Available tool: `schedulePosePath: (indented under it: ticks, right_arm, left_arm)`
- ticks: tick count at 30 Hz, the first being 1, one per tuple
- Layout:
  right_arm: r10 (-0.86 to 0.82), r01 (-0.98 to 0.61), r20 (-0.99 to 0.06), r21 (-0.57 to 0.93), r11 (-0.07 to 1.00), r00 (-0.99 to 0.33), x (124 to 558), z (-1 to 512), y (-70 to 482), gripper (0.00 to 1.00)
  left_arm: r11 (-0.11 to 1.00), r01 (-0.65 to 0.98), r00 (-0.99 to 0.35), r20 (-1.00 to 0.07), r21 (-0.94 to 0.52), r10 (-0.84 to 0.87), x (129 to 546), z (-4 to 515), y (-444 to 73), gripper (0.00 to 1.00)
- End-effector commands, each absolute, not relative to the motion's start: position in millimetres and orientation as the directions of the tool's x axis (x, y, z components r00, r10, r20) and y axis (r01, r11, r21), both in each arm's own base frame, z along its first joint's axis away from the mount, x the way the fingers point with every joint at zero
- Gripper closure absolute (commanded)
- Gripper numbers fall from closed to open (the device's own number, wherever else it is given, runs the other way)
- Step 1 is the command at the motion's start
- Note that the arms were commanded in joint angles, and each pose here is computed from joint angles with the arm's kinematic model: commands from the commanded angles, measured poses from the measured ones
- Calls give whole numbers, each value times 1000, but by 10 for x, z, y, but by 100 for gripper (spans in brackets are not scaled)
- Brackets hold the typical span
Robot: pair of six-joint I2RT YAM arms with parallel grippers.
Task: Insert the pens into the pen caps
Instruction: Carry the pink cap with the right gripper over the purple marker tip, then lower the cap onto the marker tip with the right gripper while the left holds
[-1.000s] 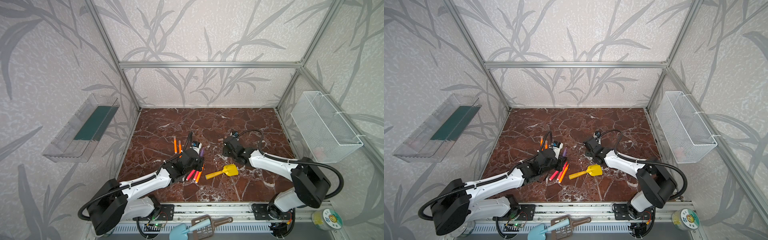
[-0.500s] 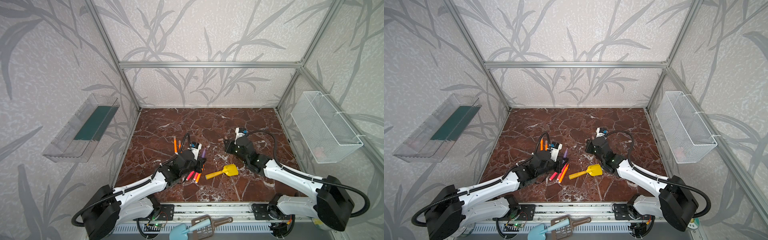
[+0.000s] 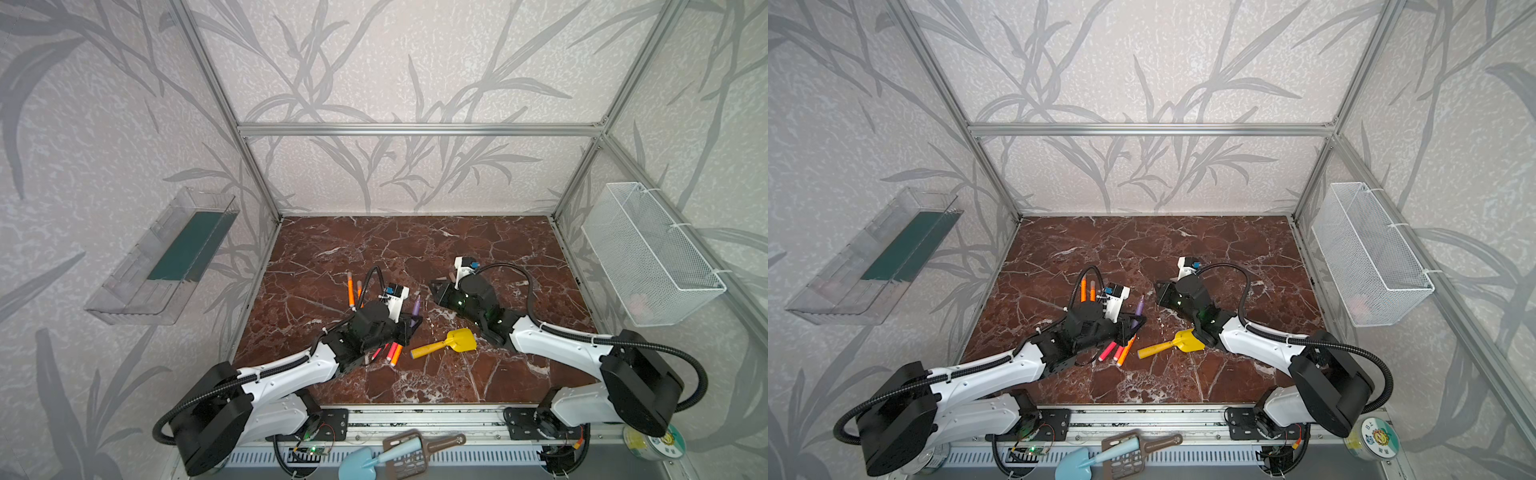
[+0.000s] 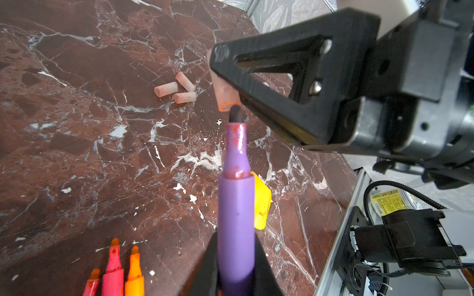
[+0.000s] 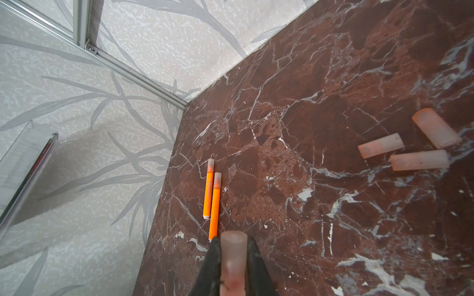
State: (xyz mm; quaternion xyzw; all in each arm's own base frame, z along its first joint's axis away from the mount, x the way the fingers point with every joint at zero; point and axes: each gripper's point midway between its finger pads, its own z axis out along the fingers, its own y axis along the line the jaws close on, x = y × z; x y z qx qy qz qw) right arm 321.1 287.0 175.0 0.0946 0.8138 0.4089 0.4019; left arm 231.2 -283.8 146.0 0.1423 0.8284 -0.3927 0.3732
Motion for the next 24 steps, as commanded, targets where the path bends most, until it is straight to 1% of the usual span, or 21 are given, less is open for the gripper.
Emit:
schedulePosePath:
  ticks: [1, 9, 24]
  right_arm:
    - [518, -232, -580, 776, 586, -629, 3265, 2082, 2987, 93]
    - [517, -263, -595, 774, 577, -616, 3201, 2214, 3027, 92]
    - [497, -289, -596, 775, 562, -631, 3089, 2223, 3154, 93]
  left_arm:
    - [631, 532, -683, -727, -565, -75, 2313, 1471, -2874, 100]
    - [627, 528, -692, -718, -573, -74, 2327, 1447, -2908, 100]
    - [633, 521, -693, -717, -572, -78, 2339, 1427, -2901, 100]
